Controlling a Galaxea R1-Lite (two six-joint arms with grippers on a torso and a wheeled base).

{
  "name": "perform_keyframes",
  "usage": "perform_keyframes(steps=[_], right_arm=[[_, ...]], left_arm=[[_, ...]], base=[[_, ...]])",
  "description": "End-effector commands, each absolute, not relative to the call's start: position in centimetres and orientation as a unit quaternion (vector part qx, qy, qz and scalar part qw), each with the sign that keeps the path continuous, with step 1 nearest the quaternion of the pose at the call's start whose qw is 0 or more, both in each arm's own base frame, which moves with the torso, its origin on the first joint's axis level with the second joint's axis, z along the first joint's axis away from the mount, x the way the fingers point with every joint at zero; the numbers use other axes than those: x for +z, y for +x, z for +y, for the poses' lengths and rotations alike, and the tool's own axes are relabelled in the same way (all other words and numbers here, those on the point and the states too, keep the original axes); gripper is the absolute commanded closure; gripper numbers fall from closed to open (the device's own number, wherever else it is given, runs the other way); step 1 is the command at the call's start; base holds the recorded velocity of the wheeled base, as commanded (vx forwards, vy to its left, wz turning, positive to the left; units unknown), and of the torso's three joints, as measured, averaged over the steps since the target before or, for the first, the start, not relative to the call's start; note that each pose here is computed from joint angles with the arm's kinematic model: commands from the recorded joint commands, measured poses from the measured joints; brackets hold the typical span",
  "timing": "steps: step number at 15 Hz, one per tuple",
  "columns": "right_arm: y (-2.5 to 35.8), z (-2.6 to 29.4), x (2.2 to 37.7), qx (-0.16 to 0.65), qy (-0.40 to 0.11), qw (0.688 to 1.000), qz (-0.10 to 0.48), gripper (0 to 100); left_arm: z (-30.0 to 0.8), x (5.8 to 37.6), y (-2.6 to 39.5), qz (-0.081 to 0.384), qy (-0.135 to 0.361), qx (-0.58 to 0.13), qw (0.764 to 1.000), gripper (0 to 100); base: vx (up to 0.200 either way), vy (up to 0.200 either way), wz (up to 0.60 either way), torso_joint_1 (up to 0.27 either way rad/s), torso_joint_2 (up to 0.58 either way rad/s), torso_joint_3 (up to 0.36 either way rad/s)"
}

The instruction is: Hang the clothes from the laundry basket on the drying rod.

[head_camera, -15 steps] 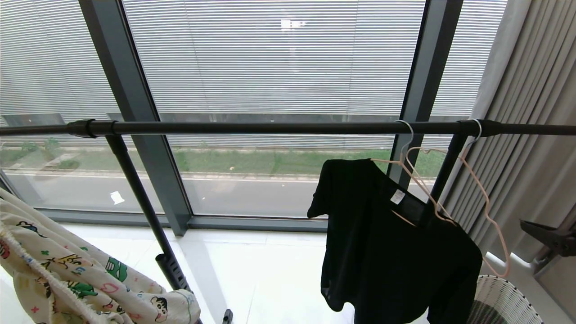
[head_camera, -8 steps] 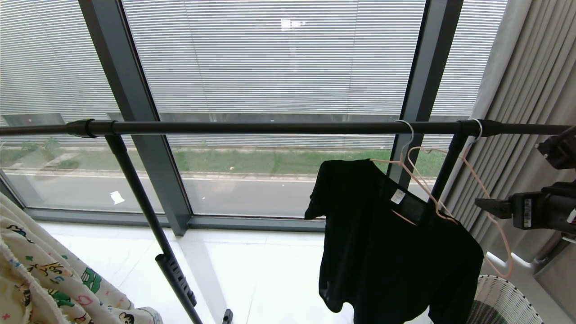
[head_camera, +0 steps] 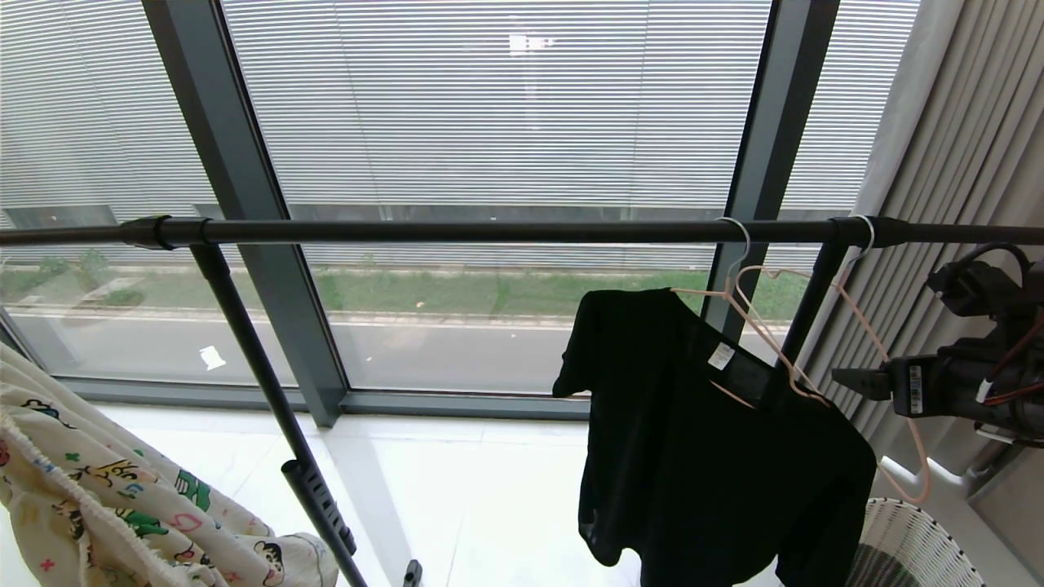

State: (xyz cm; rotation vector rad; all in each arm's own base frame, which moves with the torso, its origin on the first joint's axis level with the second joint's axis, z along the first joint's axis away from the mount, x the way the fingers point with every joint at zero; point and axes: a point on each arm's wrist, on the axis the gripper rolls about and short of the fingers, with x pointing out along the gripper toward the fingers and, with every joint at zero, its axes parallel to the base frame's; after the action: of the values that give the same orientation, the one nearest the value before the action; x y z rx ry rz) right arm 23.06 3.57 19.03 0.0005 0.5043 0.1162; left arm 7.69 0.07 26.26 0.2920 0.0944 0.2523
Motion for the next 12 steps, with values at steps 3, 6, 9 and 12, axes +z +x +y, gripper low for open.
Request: perform_keyframes(steps=[3,6,9,12], right_arm=[[23.69,3.69,18.32,0.058,0.001,0.964,0.261,0],[24.07,3.75,18.03,0.055,0.015,0.963,0.264,100],[24.26,3.78,17.79,0.053,0.022,0.962,0.268,100],[24.25,3.78,17.74,0.047,0.043,0.961,0.270,100]], left_arm=[[0.07,26.48,7.65,0.043,0.144,0.127,0.980,100],[0.08,26.78,7.60,0.038,0.143,0.128,0.981,100],[0.08,27.00,7.56,0.034,0.144,0.129,0.981,100],[0.08,27.00,7.56,0.035,0.150,0.129,0.980,100]], base=[[0.000,0.000,0.00,0.000,0.00,0.000],[0.000,0.000,0.00,0.000,0.00,0.000],[0.000,0.000,0.00,0.000,0.00,0.000],[0.000,0.000,0.00,0.000,0.00,0.000]])
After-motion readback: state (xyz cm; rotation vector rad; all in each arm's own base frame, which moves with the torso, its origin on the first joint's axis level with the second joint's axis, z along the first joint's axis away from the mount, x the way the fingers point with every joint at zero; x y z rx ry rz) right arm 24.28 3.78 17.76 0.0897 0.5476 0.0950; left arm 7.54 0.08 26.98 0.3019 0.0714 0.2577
